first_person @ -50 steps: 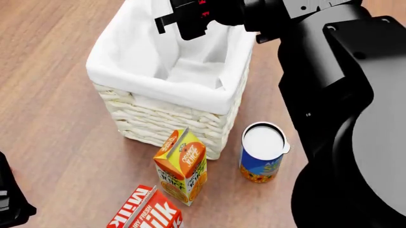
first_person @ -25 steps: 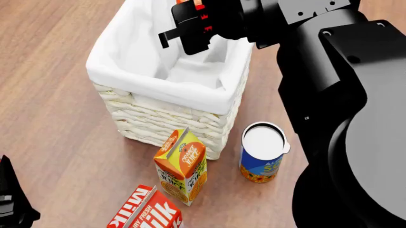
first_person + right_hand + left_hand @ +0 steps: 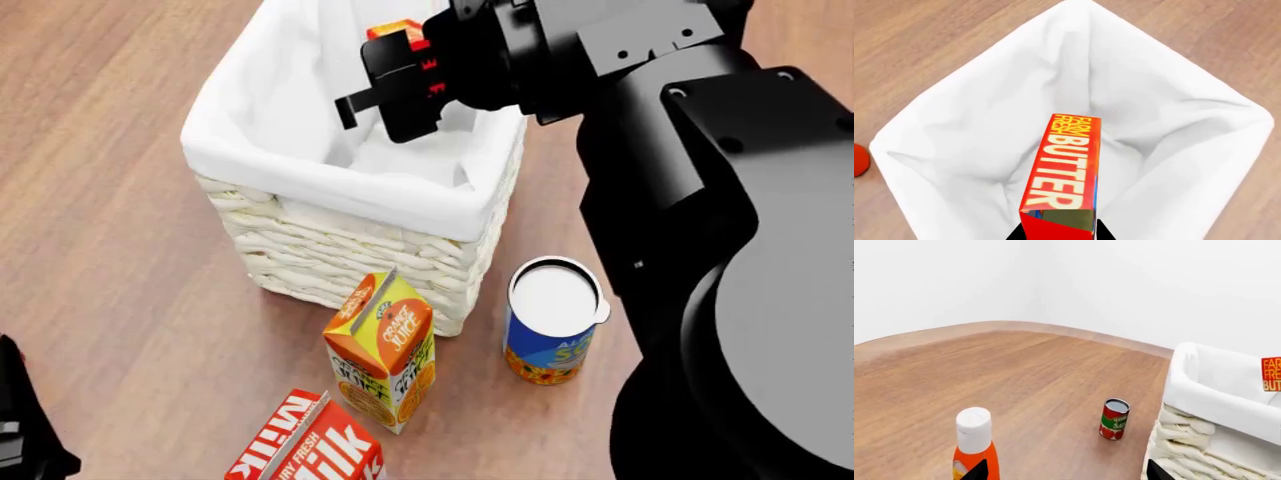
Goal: Pick up the butter and put it in the basket.
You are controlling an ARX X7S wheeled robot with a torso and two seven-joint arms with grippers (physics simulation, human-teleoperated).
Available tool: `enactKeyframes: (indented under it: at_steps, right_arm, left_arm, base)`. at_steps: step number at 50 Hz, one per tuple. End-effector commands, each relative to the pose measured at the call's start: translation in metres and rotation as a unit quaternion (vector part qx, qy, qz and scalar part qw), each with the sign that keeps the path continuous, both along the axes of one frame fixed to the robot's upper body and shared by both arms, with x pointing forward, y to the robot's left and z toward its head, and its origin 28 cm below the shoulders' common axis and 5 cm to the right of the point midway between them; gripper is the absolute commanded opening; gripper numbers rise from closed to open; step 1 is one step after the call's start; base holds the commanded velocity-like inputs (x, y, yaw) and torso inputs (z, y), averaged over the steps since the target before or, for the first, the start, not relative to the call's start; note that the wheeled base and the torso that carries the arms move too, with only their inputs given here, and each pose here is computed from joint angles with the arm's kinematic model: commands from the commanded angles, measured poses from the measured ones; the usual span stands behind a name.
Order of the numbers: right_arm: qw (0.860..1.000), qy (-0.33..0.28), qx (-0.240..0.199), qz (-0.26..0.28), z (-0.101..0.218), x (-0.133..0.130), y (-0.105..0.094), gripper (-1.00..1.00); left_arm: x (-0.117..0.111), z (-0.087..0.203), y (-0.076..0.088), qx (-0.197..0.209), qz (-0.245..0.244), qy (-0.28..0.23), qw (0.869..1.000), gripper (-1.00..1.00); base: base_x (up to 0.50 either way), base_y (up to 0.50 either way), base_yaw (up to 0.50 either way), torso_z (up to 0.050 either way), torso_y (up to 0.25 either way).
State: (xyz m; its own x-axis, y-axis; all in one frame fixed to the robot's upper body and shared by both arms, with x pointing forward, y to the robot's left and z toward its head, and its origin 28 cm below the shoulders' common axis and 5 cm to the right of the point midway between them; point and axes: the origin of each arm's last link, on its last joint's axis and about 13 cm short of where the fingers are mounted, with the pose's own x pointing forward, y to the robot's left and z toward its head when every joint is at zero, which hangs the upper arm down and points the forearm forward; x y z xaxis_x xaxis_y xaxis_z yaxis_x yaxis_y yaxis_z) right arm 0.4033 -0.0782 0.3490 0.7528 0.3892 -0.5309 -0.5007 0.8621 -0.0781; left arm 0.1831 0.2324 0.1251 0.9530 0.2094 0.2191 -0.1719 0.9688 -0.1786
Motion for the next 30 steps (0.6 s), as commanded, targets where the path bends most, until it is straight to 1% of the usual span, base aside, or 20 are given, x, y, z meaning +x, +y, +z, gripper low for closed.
enactKeyframes:
  at_steps: [1, 17, 30]
  right_arm:
    - [1.0, -0.012, 0.015, 0.023, 0.0051, 0.0, 0.0041, -1.0]
    - [1.0, -0.001, 0.014, 0.024, -0.0031, 0.0015, 0.0038, -1.0]
    - [1.0, -0.005, 0.019, 0.019, -0.0025, 0.0016, 0.0043, -1.0]
  left_arm:
    - [-0.0031, 0.0008, -0.0003, 0.0, 0.0, 0.001, 1.0, 1.0]
    - [-0.0037, 0.0018, -0.0005, -0.001, -0.001, 0.001, 1.0, 1.0]
    - [-0.0049, 0.0011, 0.0, 0.001, 0.0, 0.002, 1.0, 1.0]
  base:
    - [0.0, 0.0, 0.0, 0.0, 0.01]
    - [0.0, 0.0, 0.0, 0.001, 0.001]
    - [0.0, 0.0, 0.0, 0.0, 0.002]
